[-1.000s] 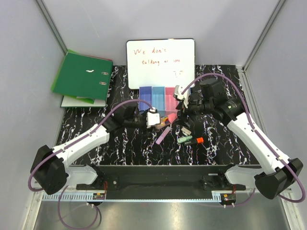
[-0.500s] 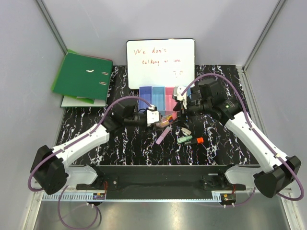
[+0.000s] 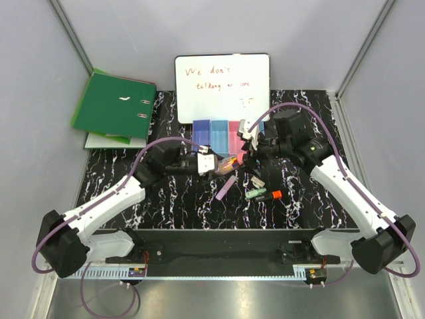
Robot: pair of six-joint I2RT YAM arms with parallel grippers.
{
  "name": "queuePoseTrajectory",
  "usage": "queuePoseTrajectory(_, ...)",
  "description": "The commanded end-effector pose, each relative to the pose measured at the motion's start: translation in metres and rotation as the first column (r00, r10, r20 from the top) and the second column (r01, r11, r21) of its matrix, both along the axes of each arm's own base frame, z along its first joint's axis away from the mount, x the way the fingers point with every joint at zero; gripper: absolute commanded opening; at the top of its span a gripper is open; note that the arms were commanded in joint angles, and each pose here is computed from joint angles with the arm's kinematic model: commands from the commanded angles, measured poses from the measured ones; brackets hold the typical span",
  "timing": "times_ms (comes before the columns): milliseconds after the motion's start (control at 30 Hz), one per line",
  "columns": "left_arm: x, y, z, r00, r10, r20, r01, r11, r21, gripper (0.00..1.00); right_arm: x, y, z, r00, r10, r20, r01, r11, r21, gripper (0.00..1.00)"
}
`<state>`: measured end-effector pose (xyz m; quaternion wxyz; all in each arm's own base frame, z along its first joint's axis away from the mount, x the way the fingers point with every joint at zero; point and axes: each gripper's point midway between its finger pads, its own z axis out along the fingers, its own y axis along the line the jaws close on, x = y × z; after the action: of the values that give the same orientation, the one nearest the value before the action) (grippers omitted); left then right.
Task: Sort the stationery into containers
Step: Pick up the stationery from the center of the board, then place the stationery in the storage box.
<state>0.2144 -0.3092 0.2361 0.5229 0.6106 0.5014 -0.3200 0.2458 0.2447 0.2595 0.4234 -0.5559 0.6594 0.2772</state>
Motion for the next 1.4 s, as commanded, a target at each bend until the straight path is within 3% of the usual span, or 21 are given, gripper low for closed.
queuePoseTrajectory(0,-0.011,-0.006,0.028,0.993,-0.066,0.102,0.075,0.994,-0.084,0.0,0.015,0.006,0.018,0.998,-0.015,0.068,0.013,0.999,0.03,0.78)
queuePoseTrajectory(100,-0.011,-0.006,0.026,0.993,-0.067,0.102,0.076,0.994,-0.081,0.0,0.017,0.008,0.019,0.998,-0.011,0.065,0.009,0.999,0.033,0.69)
queuePoseTrajectory(233,-0.01,-0.007,0.023,0.992,-0.068,0.107,0.076,0.994,-0.073,0.0,0.015,0.01,0.022,0.998,-0.006,0.057,0.003,0.999,0.044,0.42)
queuePoseTrajectory(400,-0.006,-0.012,0.016,0.992,-0.081,0.101,0.087,0.994,-0.059,0.0,0.013,0.012,0.026,0.999,0.002,0.048,-0.004,0.998,0.06,0.38)
queuePoseTrajectory(467,-0.003,-0.015,0.015,0.992,-0.082,0.098,0.088,0.995,-0.054,0.0,0.012,0.012,0.031,0.999,0.001,0.05,-0.004,0.998,0.069,0.31)
queuePoseTrajectory(567,0.002,-0.019,0.013,0.991,-0.086,0.098,0.091,0.995,-0.046,0.0,0.012,0.014,0.036,0.999,0.004,0.052,-0.008,0.997,0.08,0.34)
queuePoseTrajectory(600,0.003,-0.021,0.011,0.99,-0.091,0.107,0.096,0.995,-0.041,0.0,0.012,0.014,0.037,0.999,0.006,0.051,-0.01,0.997,0.082,0.46)
queuePoseTrajectory(667,0.005,-0.023,0.006,0.99,-0.099,0.099,0.103,0.994,-0.031,0.0,0.01,0.016,0.04,0.999,0.014,0.047,-0.018,0.995,0.093,0.57)
queuePoseTrajectory(800,0.007,-0.029,0.005,0.988,-0.111,0.111,0.115,0.993,-0.029,0.0,0.009,0.017,0.042,0.999,0.016,0.043,-0.02,0.995,0.097,0.61)
queuePoseTrajectory(867,0.007,-0.031,0.004,0.987,-0.115,0.115,0.119,0.993,-0.028,0.0,0.008,0.017,0.043,0.999,0.019,0.042,-0.023,0.995,0.101,0.7)
queuePoseTrajectory(1367,0.008,-0.021,0.015,0.988,-0.054,0.145,0.063,0.996,-0.059,0.0,-0.009,0.006,0.022,0.999,0.049,0.006,-0.049,0.998,0.037,0.75)
